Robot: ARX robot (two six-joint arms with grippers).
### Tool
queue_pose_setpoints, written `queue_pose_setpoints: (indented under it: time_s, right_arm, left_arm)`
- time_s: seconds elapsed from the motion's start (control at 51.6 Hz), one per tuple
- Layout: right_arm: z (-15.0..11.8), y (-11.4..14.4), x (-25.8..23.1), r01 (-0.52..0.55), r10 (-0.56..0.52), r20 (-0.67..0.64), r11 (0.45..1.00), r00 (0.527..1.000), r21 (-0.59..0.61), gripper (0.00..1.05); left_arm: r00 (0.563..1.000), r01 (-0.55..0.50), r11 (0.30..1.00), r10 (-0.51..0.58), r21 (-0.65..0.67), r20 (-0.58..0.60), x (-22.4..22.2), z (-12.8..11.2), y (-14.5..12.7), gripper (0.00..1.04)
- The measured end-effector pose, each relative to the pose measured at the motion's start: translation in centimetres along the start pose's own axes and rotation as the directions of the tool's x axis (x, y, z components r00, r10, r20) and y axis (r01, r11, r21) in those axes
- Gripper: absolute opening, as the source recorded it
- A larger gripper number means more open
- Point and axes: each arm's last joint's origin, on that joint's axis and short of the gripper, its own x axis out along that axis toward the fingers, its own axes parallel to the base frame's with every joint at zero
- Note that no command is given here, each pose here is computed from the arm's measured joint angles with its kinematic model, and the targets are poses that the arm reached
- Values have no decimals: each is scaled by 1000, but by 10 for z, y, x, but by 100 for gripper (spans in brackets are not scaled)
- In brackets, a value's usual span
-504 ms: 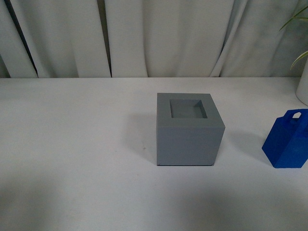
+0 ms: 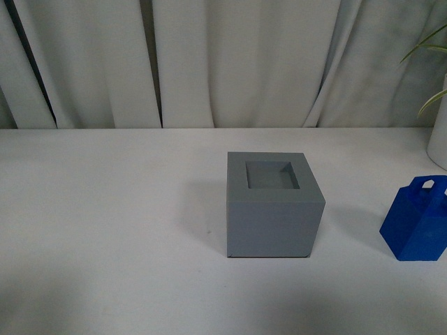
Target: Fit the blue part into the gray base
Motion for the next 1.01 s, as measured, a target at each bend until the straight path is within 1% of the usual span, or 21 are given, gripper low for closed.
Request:
queue_pose_setpoints:
  time_s: [0.542, 0.562, 0.601, 0.62, 0.639, 0.659, 0.678, 0.736, 0.794, 1.007]
  right_arm:
    - [0, 0, 0, 0, 0, 0, 1000, 1000, 0, 97]
    - [0, 0, 0, -18, 18, -6, 1000, 1000, -1, 97]
    - [0, 0, 1, -109, 108, -48, 994, 993, -15, 97]
    - [-1, 0, 2, -177, 175, -87, 984, 981, -13, 97]
    - [-1, -2, 3, -223, 221, -120, 975, 968, -4, 97]
    - [0, -1, 4, -283, 281, -129, 959, 951, 4, 97]
    - [1, -2, 6, -373, 373, -153, 927, 915, 28, 97]
    - [2, 1, 11, -517, 522, -170, 853, 836, 77, 97]
    - [5, 3, 16, -579, 585, -176, 810, 791, 93, 97]
    - [38, 15, 51, -629, 628, -219, 774, 746, 77, 97]
  left_arm:
    - [1000, 0, 1000, 0, 0, 0, 0, 0, 0, 99]
    - [1000, 0, 1000, 0, 0, 0, 0, 0, 0, 99]
    - [1000, -2, 1000, 2, 0, 0, 0, 0, 0, 99]
    - [1000, -3, 1000, 3, 0, 0, 0, 0, 0, 99]
    - [1000, -2, 1000, 2, 0, 0, 0, 0, 0, 99]
    - [1000, 2, 1000, -2, 0, 0, 0, 0, 0, 99]
    - [1000, 3, 1000, -3, 0, 0, 0, 0, 0, 99]
    - [1000, -2, 1000, 2, 0, 0, 0, 0, 0, 99]
    - [1000, 0, 1000, 0, 0, 0, 0, 0, 0, 99]
    - [1000, 1, 1000, -1, 0, 0, 0, 0, 0, 99]
